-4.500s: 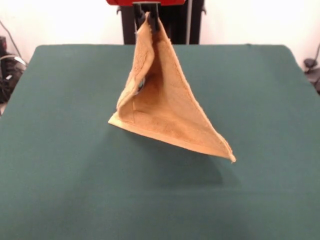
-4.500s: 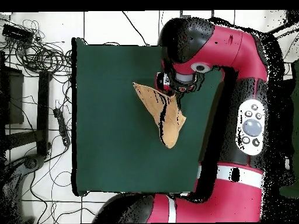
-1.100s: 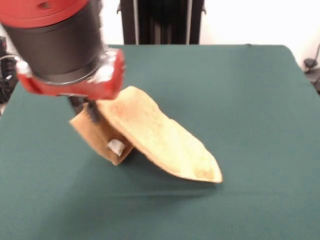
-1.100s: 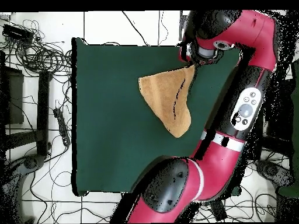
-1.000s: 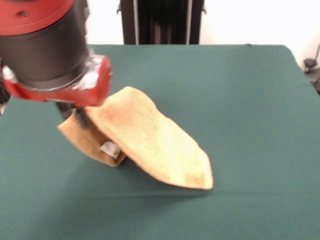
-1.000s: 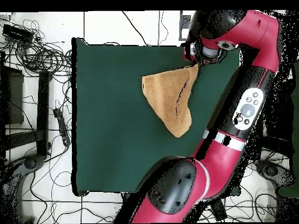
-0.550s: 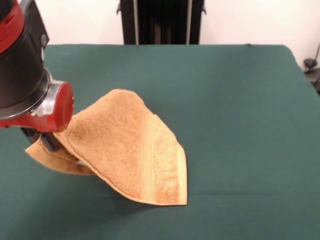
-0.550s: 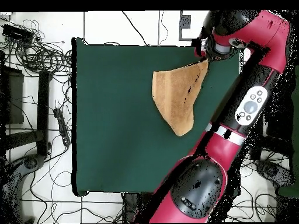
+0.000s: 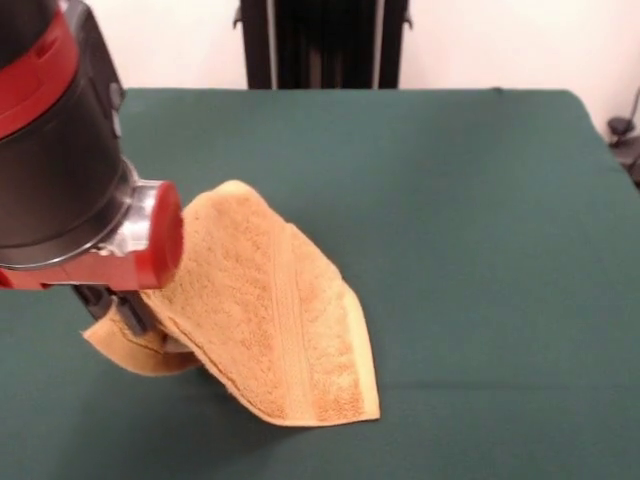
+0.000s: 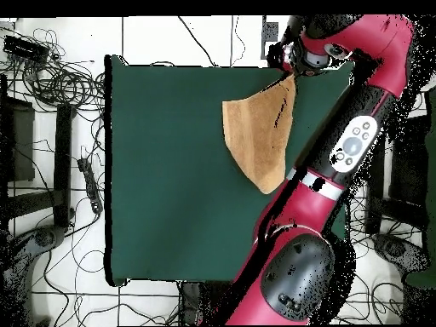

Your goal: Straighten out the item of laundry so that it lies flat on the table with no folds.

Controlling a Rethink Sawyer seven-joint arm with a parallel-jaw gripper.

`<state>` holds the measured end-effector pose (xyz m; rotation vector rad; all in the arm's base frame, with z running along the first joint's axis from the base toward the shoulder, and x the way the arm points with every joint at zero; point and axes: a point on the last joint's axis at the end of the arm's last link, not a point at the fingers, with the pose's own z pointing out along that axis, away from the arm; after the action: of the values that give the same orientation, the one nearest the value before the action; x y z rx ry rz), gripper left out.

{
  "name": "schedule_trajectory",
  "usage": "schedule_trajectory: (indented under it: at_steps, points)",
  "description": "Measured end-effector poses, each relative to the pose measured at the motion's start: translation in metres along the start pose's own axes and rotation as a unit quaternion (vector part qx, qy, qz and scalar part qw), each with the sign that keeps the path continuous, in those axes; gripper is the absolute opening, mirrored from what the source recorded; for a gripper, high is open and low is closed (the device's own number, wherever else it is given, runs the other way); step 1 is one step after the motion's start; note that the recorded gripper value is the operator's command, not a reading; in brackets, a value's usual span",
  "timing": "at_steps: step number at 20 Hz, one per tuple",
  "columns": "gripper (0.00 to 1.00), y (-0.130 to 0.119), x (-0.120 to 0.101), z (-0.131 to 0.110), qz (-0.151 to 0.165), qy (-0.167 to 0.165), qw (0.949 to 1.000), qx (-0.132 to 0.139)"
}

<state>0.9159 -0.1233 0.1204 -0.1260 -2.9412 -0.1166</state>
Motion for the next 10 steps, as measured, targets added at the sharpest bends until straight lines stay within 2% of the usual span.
schedule_trajectory:
  at_steps: [5,10]
  points:
    - [0.00,0.020,-0.004,-0.007,-0.013,-0.009,0.9997,-0.019]
    - [0.00,0.029,-0.006,-0.009,-0.020,-0.012,0.9995,-0.024]
